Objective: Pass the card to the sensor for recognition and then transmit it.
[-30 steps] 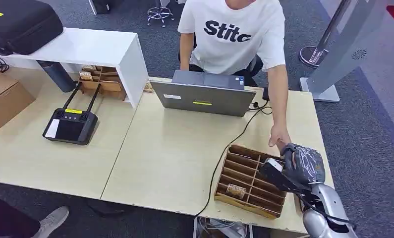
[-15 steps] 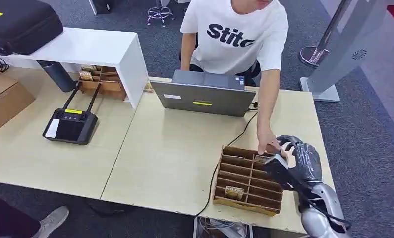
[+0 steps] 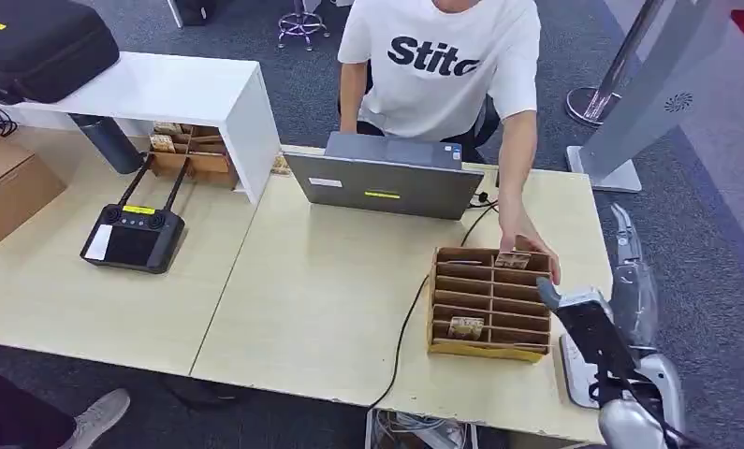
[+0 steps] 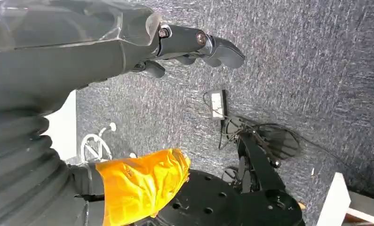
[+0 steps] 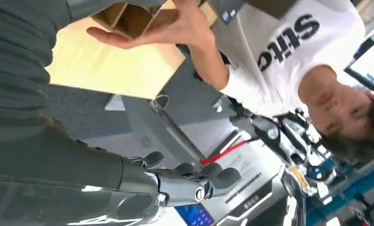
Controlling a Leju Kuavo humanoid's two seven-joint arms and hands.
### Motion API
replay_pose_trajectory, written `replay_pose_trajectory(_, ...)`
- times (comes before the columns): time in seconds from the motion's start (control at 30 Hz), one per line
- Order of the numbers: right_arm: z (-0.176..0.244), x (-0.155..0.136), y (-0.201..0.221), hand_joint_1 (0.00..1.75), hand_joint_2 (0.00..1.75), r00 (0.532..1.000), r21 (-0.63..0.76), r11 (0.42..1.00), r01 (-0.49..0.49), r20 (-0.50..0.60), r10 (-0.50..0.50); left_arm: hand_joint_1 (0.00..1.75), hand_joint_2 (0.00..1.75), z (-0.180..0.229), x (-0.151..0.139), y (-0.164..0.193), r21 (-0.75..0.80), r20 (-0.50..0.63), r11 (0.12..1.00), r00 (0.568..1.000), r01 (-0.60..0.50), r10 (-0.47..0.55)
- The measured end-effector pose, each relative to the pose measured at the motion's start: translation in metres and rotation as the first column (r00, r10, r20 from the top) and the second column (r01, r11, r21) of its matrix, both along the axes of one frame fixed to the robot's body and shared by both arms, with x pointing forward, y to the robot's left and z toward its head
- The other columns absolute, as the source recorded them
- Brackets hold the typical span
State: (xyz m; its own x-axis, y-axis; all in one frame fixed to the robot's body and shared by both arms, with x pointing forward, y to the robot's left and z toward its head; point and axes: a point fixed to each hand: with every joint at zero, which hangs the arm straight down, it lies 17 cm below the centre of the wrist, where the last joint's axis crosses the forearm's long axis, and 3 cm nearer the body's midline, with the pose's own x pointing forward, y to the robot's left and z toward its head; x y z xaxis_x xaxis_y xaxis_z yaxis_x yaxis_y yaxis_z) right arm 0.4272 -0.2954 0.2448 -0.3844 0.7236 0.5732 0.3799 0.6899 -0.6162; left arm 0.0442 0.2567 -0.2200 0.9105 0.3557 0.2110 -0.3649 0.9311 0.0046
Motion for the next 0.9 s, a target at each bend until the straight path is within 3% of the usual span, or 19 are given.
replay_pose_trajectory(0.6, 0.013, -0.019, -0.030, 0.00, 1.75, 0.997, -0.047, 0.997, 0.069, 0.037, -0.067, 0.00, 1.75, 0.002, -0.005, -0.008, -0.016, -0.007, 1.000, 1.000, 0.009, -0.009)
replay_pose_trajectory(0.8, -0.010, -0.027, -0.047, 0.00, 1.75, 0.987, -0.307, 0.939, 0.157, 0.020, -0.158, 0.00, 1.75, 0.003, -0.010, -0.008, -0.020, -0.028, 1.000, 1.000, 0.006, -0.007)
replay_pose_trajectory(0.9, -0.047, -0.027, -0.060, 0.00, 1.75, 0.976, -0.440, 0.885, 0.154, -0.071, -0.205, 0.00, 1.75, 0.004, -0.011, -0.010, -0.026, -0.032, 1.000, 0.999, 0.017, -0.018)
